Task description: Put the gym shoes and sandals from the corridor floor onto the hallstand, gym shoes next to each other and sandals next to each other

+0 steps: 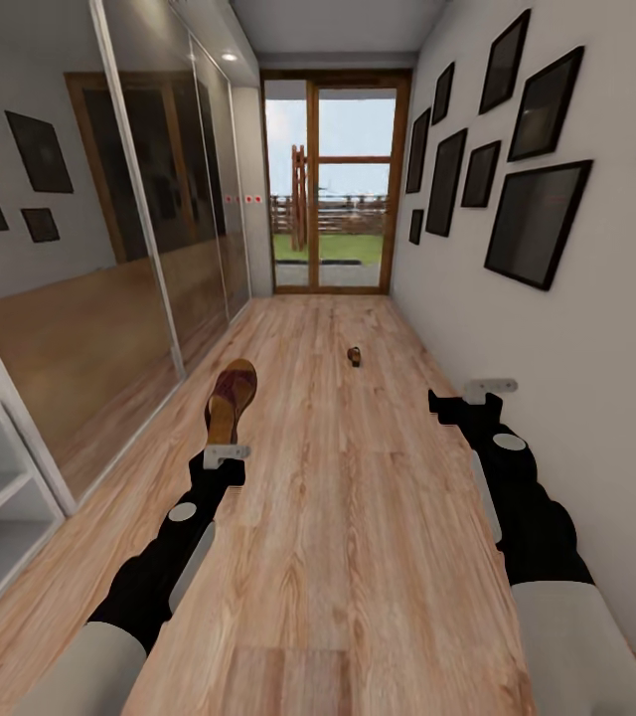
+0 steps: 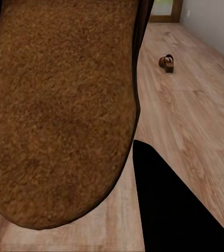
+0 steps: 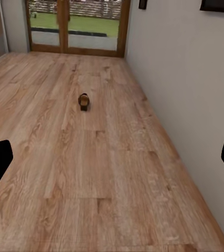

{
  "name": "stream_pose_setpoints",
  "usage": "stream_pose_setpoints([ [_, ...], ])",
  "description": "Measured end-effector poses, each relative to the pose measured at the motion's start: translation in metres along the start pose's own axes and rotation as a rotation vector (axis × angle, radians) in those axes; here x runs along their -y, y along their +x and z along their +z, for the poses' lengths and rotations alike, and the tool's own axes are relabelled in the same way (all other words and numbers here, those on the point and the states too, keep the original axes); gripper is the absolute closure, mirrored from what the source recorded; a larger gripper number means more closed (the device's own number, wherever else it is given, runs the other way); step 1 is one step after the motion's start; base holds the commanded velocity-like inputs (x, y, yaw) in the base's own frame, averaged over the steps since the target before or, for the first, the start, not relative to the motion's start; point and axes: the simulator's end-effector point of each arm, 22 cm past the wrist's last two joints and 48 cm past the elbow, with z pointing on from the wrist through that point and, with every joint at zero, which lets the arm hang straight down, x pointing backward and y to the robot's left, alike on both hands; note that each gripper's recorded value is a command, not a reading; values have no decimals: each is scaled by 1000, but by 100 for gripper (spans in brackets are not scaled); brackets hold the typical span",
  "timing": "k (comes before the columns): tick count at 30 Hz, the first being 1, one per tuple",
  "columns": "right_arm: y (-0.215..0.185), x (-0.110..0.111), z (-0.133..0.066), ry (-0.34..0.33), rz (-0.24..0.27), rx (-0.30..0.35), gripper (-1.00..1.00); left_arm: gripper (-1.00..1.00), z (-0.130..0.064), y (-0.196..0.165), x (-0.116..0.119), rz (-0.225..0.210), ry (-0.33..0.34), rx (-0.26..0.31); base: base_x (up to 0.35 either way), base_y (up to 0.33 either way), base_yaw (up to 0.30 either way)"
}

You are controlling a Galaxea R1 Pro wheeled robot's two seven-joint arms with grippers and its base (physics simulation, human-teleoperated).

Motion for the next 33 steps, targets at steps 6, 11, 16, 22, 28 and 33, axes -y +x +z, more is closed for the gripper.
stream_pose_setpoints([
  [6, -5, 1, -2, 1, 1, 8, -100, 100, -1, -5, 0, 0, 0, 7, 346, 0, 0],
  [11, -6, 1, -2, 1, 1, 9, -100, 100, -2, -5, 0, 0, 0, 8, 346, 0, 0],
  [16, -6, 1, -2, 1, 1, 9, -100, 100, -2, -5, 0, 0, 0, 8, 346, 0, 0],
  [22, -7, 1, -3, 1, 1, 10, -100, 100, -2, -6, 0, 0, 0, 10, 346, 0, 0],
  [28, -12, 1, -5, 1, 2, 19, -100, 100, -4, -12, 0, 0, 0, 18, 346, 0, 0],
  [33, -18, 2, -8, 2, 3, 27, -100, 100, -5, -17, 0, 0, 0, 26, 346, 0, 0],
])
